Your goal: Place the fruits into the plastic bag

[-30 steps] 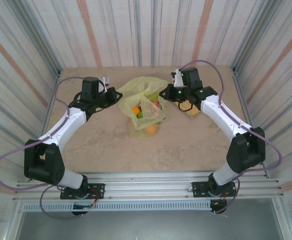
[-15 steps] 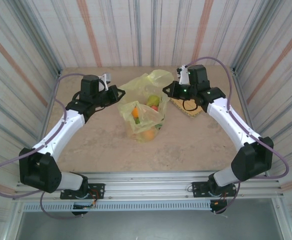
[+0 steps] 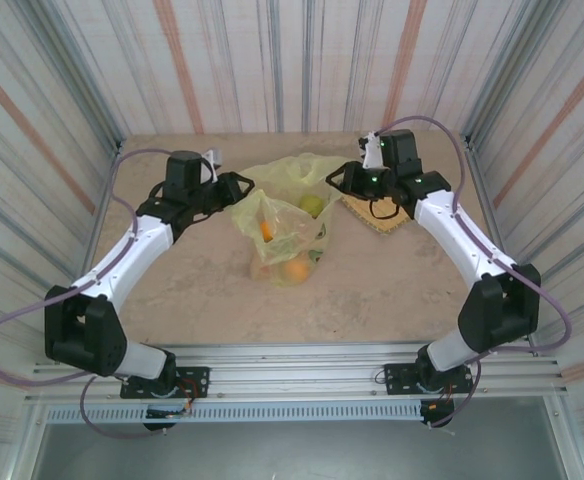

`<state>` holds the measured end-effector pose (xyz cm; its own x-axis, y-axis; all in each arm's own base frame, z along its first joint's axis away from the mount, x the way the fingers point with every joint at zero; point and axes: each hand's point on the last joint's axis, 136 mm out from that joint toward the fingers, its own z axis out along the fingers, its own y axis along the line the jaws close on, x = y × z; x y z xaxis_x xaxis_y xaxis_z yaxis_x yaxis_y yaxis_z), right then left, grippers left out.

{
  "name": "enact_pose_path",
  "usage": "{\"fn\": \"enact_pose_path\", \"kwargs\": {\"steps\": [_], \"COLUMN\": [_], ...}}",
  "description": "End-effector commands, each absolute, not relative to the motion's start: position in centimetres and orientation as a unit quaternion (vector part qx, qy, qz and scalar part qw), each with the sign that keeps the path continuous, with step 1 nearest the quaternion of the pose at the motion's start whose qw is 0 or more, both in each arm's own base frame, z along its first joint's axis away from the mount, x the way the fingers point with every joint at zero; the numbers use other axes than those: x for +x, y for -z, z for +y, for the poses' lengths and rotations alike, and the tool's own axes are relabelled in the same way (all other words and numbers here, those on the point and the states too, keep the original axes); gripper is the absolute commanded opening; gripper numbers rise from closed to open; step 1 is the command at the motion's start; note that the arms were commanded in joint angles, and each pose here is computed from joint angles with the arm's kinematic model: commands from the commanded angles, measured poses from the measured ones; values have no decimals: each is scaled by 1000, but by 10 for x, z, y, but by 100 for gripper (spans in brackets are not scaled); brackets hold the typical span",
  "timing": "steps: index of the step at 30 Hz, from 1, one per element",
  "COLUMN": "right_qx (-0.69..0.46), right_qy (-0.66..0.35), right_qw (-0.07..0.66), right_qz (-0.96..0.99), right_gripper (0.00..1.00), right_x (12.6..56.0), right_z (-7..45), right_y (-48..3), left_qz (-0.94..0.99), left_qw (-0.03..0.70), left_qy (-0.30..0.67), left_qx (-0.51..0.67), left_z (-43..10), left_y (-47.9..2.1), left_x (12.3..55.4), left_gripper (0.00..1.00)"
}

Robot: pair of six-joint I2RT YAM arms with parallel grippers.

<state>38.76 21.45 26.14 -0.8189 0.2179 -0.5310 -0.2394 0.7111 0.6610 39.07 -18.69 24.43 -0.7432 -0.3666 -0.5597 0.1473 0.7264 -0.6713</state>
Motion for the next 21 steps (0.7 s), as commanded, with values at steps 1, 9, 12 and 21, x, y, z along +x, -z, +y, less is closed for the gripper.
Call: {"fn": "enact_pose_path", "kwargs": {"steps": [1,9,12,21], "right_qx": [-22,-3,6,55], "right_qy": [-382,-366,-355,-226], "right_qw": [338,394,414,470], "right_qz": [860,843,838,852], "right_gripper": [45,67,70,90], "right_x": [374,353,348,347], "right_z": [203,162,146,76], "right_y": [-295,-331,-341,-330], "left_qz": [847,836,828,808], "left_qw": [397,444,471,526], "left_qy": [348,320,299,237], "left_qx": [-61,-45,-51,-116], "left_z": [-171,-147,-131,-87], "left_y": [-275,-308,-317,-294], "left_x": [385,364,357,336], "left_gripper": [57,75,79,86]}}
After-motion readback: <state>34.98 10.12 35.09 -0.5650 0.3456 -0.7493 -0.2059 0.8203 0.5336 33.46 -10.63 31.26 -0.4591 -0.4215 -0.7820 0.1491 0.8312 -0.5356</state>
